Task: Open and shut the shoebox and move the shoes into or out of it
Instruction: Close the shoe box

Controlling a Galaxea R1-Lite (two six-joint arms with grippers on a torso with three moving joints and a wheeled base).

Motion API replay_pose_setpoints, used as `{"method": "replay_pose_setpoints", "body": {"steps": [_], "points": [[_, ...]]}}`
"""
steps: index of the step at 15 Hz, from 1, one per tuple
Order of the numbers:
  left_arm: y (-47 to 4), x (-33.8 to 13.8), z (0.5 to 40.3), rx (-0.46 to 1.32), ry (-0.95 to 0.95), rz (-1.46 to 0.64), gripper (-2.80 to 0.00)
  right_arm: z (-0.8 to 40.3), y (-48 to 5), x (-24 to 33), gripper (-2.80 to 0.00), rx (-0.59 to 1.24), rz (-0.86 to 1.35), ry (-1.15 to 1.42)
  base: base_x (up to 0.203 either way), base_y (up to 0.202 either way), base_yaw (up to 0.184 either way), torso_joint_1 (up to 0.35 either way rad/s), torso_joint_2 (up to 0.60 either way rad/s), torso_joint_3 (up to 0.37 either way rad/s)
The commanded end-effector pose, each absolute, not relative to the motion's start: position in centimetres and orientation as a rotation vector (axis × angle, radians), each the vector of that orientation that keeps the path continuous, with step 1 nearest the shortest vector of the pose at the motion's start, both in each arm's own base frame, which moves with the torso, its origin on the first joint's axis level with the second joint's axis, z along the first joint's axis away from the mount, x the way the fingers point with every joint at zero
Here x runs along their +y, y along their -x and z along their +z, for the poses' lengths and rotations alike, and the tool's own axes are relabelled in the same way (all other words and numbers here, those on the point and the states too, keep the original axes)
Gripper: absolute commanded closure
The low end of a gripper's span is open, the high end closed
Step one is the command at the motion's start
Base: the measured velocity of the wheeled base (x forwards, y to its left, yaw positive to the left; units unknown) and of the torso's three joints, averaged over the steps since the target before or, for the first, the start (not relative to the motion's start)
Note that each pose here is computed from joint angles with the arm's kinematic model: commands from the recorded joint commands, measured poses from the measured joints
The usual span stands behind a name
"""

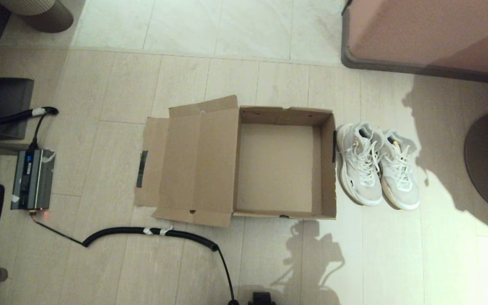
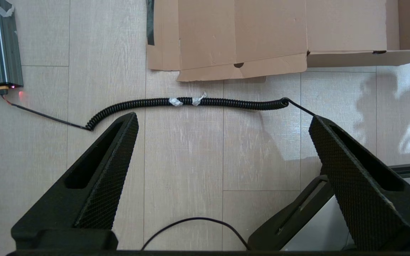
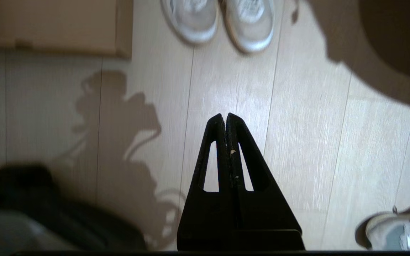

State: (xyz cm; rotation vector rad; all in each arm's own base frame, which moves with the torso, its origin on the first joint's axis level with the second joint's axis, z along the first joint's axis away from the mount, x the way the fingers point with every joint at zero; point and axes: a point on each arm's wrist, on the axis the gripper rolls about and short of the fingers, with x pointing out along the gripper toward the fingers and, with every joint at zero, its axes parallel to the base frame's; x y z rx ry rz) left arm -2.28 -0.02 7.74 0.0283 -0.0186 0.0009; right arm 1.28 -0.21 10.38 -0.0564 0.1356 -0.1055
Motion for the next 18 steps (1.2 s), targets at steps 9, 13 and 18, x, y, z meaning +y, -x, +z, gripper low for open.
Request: {"method": "replay_pose_setpoints", "body": {"steps": [9, 13, 18], "points": [[2.5, 0.0, 13.7, -0.064, -0.017, -0.002, -2.8, 7.8, 1.3, 0.1, 0.0, 0.165, 0.017, 0.036, 0.0, 0.0, 0.0, 0.0, 0.0, 0.0], [-4.0, 0.0, 21.9, 0.125, 0.219, 0.013, -2.8, 7.8, 1.3, 0.1, 0.0, 0.158, 0.017, 0.036, 0.0, 0.0, 0.0, 0.0, 0.0, 0.0], [-16.5, 1.4, 21.2, 0.407, 0.419, 0.019, -2.8, 7.6, 2.1, 0.1, 0.0, 0.064, 0.015, 0.036, 0.0, 0.0, 0.0, 0.0, 0.0, 0.0]]}}
